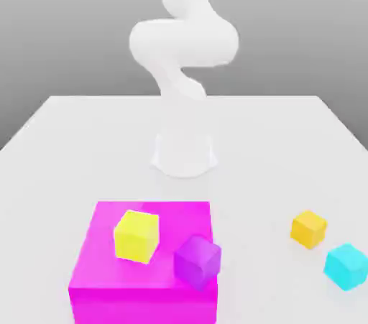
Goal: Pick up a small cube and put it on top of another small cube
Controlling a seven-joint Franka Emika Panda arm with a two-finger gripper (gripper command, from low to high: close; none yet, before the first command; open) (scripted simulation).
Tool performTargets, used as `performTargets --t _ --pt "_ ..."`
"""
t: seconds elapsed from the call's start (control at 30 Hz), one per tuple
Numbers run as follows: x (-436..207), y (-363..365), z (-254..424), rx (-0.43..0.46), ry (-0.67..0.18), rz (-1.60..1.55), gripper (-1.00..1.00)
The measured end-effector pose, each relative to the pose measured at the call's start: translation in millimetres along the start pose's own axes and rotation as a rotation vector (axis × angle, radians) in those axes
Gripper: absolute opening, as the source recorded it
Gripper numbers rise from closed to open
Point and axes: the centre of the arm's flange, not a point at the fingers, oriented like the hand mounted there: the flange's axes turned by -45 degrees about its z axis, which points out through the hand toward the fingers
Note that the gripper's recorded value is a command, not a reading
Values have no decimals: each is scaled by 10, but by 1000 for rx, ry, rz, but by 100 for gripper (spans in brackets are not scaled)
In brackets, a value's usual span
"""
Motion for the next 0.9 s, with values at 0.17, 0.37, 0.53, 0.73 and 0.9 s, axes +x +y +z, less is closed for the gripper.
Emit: performTargets --t 0.17,0.37,0.53,0.73,0.9 --pt "-408 -678 1163 67 -171 -124 0" --pt "-1320 -1462 2189 134 -364 -282 0" --pt "-2347 -1984 2743 180 -522 -422 0" --pt "-3599 -2330 3074 221 -683 -578 0" --pt "-3979 -2336 3436 224 -695 -584 0"
